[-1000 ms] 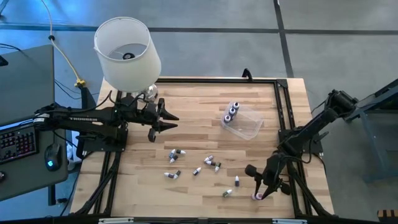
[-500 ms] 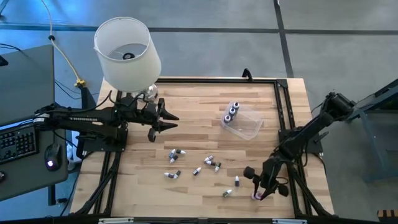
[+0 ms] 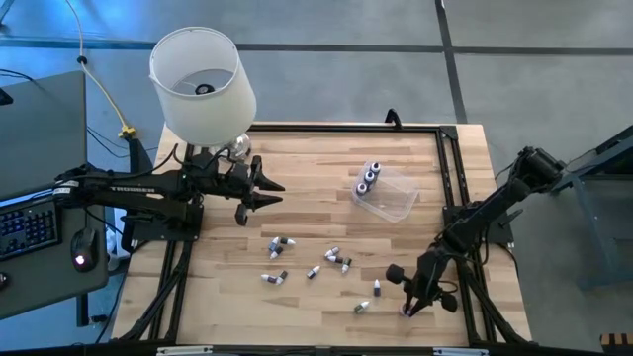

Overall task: Pick & Place food coloring
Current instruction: Put the large pink food coloring bottle into the transparent bin

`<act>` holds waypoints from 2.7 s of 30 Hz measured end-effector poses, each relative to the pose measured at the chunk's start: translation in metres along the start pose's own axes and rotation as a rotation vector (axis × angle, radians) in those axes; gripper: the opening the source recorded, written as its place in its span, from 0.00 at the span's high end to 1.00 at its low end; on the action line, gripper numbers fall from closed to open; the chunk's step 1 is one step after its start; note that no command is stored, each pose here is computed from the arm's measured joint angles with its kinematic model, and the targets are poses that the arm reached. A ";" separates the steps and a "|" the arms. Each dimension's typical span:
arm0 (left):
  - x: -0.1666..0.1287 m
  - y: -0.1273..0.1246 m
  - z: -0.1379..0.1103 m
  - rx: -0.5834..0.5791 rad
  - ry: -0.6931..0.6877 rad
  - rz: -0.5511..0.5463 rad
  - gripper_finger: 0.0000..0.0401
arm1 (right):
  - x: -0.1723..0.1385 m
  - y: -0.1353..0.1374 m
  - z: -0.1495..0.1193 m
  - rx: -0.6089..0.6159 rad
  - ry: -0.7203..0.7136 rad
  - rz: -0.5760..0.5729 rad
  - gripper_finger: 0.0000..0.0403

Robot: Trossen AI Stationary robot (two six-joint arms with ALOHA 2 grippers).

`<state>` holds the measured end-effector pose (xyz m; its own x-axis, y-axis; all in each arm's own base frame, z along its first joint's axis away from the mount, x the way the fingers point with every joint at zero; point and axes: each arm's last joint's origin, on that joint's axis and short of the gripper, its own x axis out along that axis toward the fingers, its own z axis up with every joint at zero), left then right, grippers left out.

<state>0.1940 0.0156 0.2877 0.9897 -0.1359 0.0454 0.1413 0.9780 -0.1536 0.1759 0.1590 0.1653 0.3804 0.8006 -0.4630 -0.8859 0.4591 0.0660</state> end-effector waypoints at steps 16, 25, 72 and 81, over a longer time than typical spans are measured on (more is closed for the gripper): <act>0.000 0.000 0.000 0.000 0.000 0.000 0.67 | -0.013 -0.030 0.002 -0.102 -0.037 -0.226 0.91; 0.000 0.000 0.000 -0.005 0.000 0.000 0.67 | -0.063 -0.066 0.019 -0.132 -0.110 -0.776 0.89; 0.000 0.002 0.000 0.034 -0.008 0.066 0.67 | -0.195 -0.132 -0.083 0.936 0.020 -1.658 0.87; 0.000 0.002 0.000 0.034 -0.008 0.065 0.67 | -0.197 -0.135 -0.078 0.838 0.005 -1.688 0.75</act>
<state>0.1942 0.0175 0.2877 0.9965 -0.0706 0.0443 0.0756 0.9895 -0.1229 0.1995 -0.0911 0.1787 0.5956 -0.6321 -0.4956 0.7095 0.7033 -0.0443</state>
